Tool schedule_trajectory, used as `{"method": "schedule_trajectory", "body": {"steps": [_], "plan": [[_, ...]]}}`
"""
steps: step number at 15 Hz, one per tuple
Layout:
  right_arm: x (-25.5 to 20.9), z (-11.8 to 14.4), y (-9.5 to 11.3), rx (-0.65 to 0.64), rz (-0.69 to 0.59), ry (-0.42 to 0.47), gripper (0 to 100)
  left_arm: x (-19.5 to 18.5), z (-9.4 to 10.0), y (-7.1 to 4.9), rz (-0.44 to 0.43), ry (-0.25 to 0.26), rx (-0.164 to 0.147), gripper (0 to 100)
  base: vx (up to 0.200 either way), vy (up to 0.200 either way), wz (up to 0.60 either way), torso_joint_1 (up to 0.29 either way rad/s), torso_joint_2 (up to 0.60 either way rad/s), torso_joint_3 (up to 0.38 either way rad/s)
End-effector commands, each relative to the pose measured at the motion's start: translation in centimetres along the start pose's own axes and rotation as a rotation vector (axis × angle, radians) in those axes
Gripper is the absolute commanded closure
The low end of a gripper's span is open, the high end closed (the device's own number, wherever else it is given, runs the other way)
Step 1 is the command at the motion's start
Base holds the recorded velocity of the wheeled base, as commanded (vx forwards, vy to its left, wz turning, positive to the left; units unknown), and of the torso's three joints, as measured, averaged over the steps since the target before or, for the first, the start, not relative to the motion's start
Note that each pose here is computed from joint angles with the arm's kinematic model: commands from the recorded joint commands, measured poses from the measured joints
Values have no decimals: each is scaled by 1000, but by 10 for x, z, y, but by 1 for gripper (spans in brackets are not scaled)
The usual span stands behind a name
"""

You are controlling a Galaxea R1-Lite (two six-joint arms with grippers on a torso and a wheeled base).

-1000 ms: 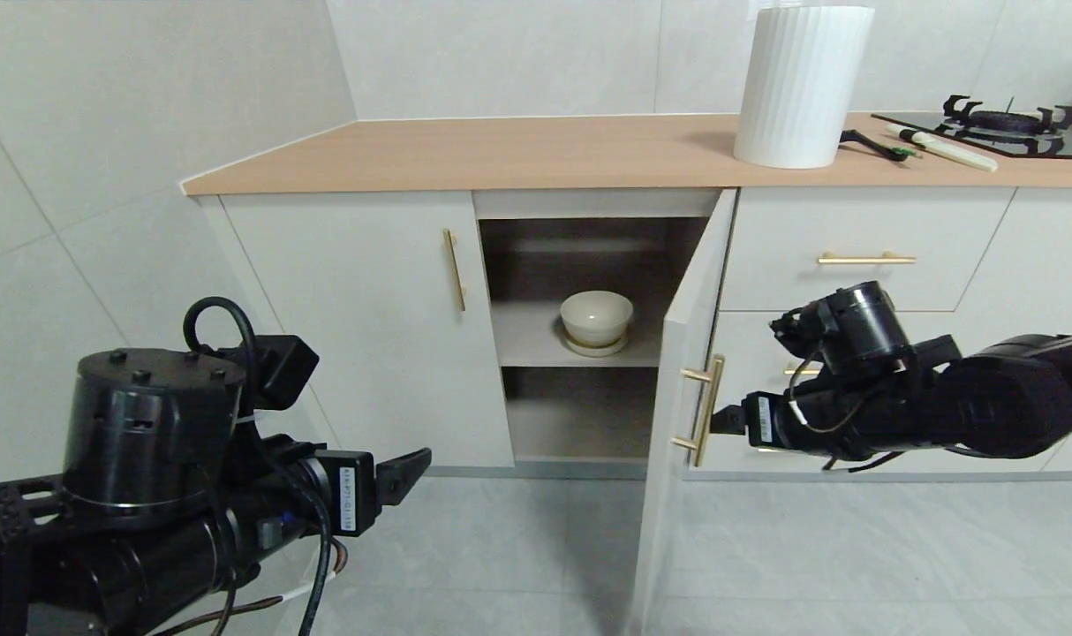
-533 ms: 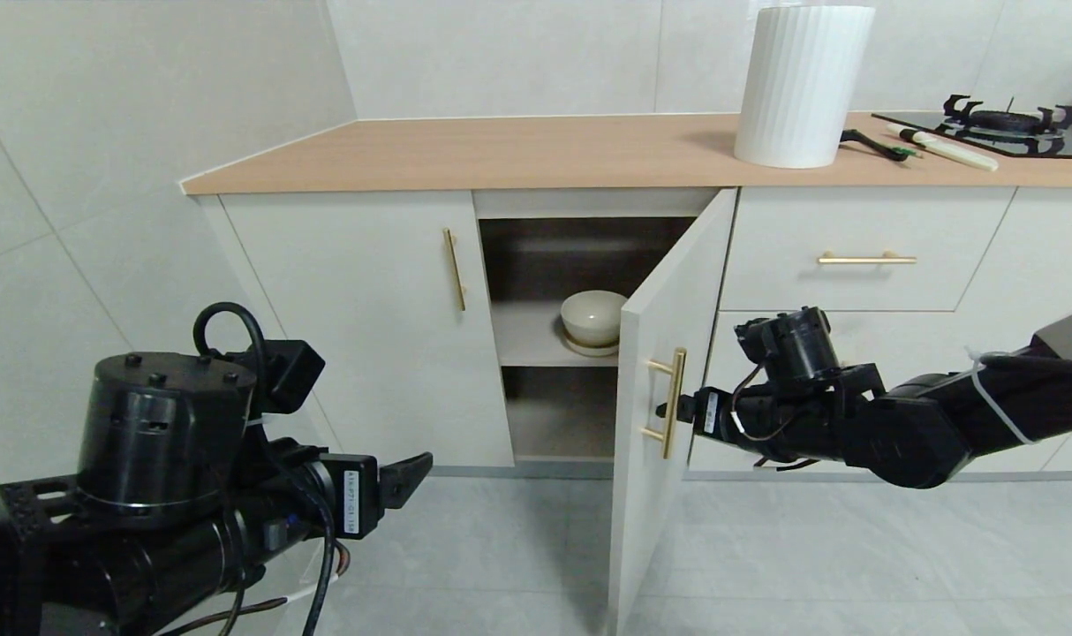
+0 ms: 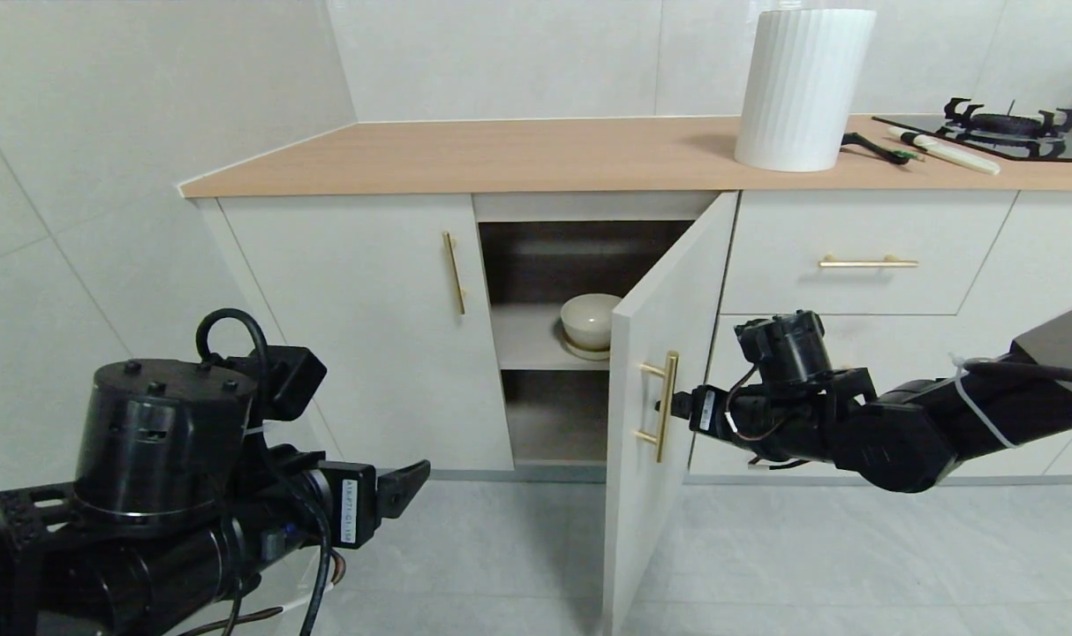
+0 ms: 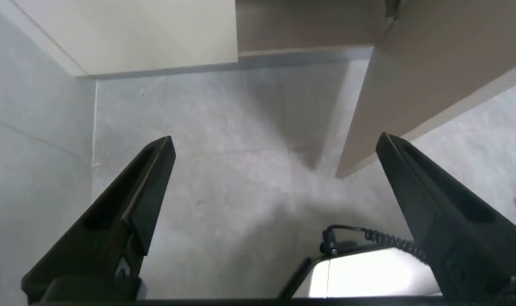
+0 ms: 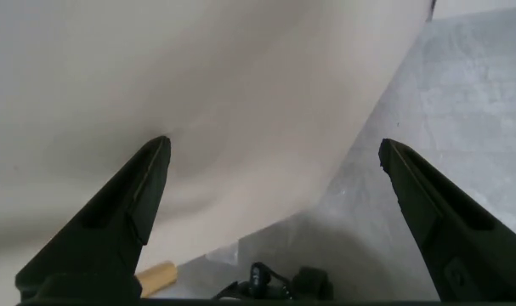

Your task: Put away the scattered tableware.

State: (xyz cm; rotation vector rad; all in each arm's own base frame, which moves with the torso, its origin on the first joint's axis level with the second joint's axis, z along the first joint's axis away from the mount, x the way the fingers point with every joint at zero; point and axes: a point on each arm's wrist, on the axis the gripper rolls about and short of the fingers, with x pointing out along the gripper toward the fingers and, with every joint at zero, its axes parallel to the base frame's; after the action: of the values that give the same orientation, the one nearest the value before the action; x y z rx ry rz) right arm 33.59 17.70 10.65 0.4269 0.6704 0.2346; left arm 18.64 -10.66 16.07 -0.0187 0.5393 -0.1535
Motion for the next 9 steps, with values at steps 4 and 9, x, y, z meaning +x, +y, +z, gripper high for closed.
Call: {"method": "schedule_trajectory", "body": {"steps": [4,9], "plan": [[14,-4,3,19,-5,-73,0,1,0,0,1,3,-1,0,200,0,0,9,4,4],[25,12,13,151,6,-199,0,1,1,0,3,-2,-5,0,200,0,0,6,3,-1]]}}
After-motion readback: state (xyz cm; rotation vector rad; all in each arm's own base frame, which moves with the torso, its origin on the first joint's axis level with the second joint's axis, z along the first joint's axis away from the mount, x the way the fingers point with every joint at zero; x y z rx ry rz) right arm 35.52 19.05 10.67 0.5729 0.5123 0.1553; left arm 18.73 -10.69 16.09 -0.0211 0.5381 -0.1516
